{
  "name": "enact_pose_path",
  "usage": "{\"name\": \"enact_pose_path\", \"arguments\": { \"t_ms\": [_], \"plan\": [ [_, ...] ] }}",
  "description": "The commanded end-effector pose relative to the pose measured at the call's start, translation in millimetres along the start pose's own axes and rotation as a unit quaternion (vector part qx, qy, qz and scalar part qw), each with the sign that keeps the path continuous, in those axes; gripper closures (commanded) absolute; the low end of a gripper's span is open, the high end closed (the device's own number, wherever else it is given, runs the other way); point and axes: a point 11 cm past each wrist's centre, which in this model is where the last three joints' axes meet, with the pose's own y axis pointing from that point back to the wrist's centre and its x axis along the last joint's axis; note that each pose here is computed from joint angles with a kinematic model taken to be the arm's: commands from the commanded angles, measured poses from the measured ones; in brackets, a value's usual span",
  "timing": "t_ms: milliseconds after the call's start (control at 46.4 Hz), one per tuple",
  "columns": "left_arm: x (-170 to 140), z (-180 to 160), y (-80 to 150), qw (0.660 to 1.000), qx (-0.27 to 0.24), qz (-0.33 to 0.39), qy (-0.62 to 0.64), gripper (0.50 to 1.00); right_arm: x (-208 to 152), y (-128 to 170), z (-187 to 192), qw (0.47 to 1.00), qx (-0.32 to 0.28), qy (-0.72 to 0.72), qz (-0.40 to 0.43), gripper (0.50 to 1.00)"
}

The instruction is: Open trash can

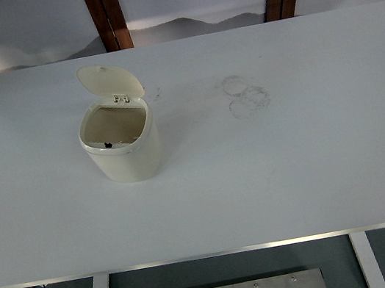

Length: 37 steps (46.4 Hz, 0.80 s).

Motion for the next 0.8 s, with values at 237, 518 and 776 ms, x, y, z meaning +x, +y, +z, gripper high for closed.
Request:
{"name": "enact_pose_path", "arguments": {
  "t_ms": [237, 518, 776],
  "plan": [
    [51, -25, 12, 0.986, -0.072, 0.088, 0.126, 0.500, 0, 0, 0, 1.000, -0.001, -0.001, 0.001, 0.505],
    [74, -61, 29, 0.951, -0.138, 0.137, 0.239, 0.500, 0, 0, 0, 1.000, -0.001, -0.001, 0.001, 0.505],
    [65, -128, 33, 0.909, -0.182, 0.160, 0.338, 0.500, 0, 0, 1, 1.000, -0.002, -0.001, 0.000, 0.505]
  ]
}}
